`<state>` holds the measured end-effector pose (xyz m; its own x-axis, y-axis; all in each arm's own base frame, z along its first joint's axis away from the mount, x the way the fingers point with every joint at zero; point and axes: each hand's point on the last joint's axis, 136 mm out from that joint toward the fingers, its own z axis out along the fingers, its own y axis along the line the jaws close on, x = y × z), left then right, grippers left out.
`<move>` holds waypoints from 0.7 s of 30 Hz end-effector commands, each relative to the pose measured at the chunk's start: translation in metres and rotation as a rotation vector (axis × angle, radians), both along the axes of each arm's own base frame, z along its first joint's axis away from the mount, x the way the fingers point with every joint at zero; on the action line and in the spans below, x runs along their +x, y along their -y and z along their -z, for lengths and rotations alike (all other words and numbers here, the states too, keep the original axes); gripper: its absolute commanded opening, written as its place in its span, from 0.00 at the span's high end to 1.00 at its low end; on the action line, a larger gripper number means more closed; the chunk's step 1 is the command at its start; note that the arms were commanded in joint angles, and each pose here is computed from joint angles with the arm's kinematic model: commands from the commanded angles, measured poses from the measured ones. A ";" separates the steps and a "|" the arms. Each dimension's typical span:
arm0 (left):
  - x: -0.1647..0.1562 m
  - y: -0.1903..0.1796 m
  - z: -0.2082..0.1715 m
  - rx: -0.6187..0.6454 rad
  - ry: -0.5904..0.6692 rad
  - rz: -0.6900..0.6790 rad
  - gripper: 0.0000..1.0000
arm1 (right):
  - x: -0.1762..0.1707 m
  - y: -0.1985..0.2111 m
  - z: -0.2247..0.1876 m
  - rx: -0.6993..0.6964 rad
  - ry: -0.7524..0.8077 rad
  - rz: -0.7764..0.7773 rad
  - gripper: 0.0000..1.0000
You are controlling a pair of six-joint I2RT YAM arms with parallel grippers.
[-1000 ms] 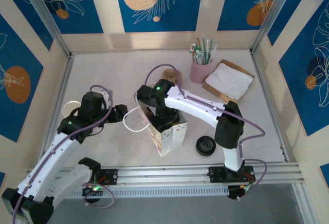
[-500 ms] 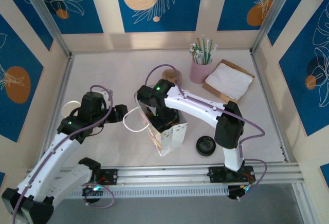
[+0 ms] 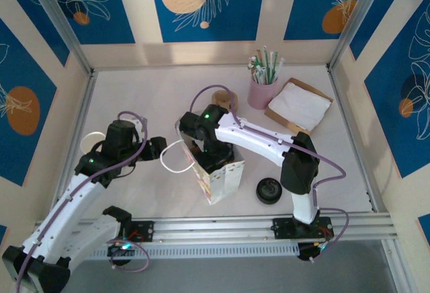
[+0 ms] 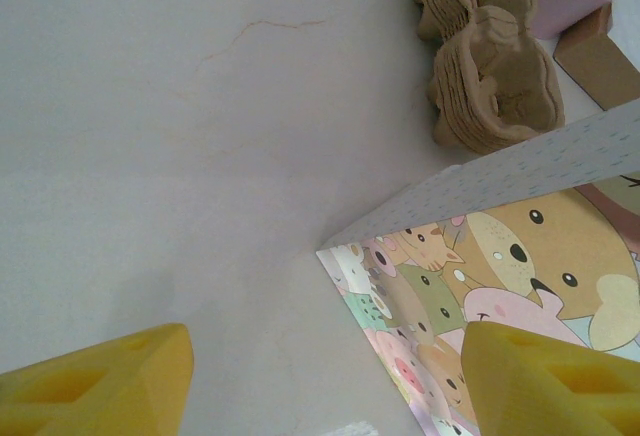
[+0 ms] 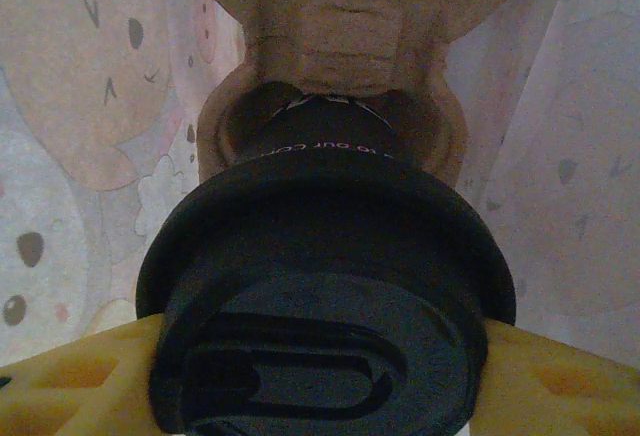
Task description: Pack the takeout coffee
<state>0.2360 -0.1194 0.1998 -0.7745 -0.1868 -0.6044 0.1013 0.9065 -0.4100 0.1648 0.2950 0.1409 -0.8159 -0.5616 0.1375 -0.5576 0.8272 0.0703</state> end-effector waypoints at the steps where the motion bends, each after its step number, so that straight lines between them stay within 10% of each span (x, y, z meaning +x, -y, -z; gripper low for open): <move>1: 0.000 -0.001 -0.015 -0.007 0.030 0.004 0.29 | -0.005 0.006 0.009 -0.034 -0.042 -0.002 0.37; 21: 0.000 0.000 -0.015 -0.009 0.030 0.007 0.29 | -0.007 0.007 0.021 -0.043 -0.069 0.001 0.37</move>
<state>0.2360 -0.1195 0.1999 -0.7743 -0.1868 -0.6046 0.1015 0.9064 -0.4101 0.1649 0.2957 0.1323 -0.8162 -0.5596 0.1439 -0.5534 0.8287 0.0840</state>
